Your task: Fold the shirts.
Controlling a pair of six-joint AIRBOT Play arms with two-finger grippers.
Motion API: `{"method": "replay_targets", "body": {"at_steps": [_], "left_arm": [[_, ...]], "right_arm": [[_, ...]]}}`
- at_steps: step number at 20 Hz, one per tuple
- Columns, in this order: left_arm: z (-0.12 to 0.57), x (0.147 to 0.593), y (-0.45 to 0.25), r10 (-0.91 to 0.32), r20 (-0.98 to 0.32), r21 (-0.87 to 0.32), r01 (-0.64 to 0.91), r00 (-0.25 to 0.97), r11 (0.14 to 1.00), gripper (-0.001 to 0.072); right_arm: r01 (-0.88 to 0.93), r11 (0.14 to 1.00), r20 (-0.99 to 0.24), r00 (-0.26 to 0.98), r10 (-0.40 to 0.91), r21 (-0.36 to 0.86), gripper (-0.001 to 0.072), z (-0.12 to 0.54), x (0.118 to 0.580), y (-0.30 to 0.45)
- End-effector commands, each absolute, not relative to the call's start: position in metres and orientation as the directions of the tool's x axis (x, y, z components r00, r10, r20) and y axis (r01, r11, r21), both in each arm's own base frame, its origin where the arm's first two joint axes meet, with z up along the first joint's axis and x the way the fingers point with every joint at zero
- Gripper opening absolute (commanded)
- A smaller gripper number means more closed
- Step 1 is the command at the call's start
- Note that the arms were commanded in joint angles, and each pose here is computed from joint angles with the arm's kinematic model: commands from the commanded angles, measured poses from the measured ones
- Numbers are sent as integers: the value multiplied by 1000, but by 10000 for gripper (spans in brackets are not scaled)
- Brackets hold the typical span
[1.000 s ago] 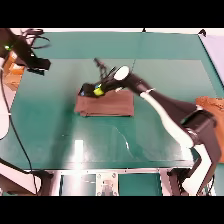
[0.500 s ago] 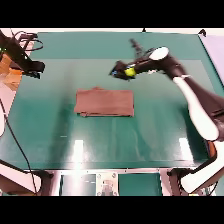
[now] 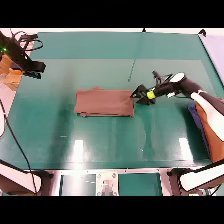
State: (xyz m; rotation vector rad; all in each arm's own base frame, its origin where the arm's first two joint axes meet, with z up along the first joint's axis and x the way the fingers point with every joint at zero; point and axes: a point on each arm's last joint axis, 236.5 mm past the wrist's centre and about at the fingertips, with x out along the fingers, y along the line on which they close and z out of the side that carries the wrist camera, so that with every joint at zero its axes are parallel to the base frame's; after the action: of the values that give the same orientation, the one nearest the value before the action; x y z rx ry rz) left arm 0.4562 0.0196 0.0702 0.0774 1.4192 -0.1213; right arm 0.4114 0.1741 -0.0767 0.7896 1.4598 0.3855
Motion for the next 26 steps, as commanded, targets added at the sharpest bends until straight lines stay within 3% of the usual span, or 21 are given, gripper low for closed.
{"method": "replay_targets", "body": {"at_steps": [1,3,4,5,6,7,12,16,18,21,24,26], "left_arm": [[70,456,19,-43,-988,-24,126,147,992,32],[70,456,19,-43,-988,-24,126,147,992,33],[70,456,19,-43,-988,-24,126,147,992,33],[70,456,19,-43,-988,-24,126,147,992,33],[70,456,19,-44,-988,-26,124,146,992,32],[70,455,18,-47,-988,-29,124,144,992,33],[70,453,16,-53,-990,-37,126,133,991,33],[70,453,15,-59,-989,-42,127,134,991,33],[70,453,14,-62,-989,-46,122,135,992,32],[71,454,8,-88,-987,-70,127,138,989,32],[71,455,4,-107,-984,-88,131,141,987,33],[71,455,4,-107,-984,-88,133,140,987,33]], "right_arm": [[254,618,-656,103,747,744,596,-100,401,214],[218,560,-593,138,793,800,555,-88,411,244],[196,535,-566,164,808,822,431,-78,419,253],[168,507,-532,187,826,846,138,-64,428,259],[144,484,-504,198,840,863,39,-48,436,261],[114,451,-465,217,858,885,13,-24,448,258],[-55,378,-307,480,822,924,13,148,499,148],[-7,460,-317,714,624,888,12,233,479,-6],[86,482,-349,799,489,872,12,248,454,-86],[271,449,-435,843,317,852,12,240,394,-186],[535,385,-627,761,168,752,12,204,312,-247],[719,290,-759,651,36,631,12,186,248,-276]]}}
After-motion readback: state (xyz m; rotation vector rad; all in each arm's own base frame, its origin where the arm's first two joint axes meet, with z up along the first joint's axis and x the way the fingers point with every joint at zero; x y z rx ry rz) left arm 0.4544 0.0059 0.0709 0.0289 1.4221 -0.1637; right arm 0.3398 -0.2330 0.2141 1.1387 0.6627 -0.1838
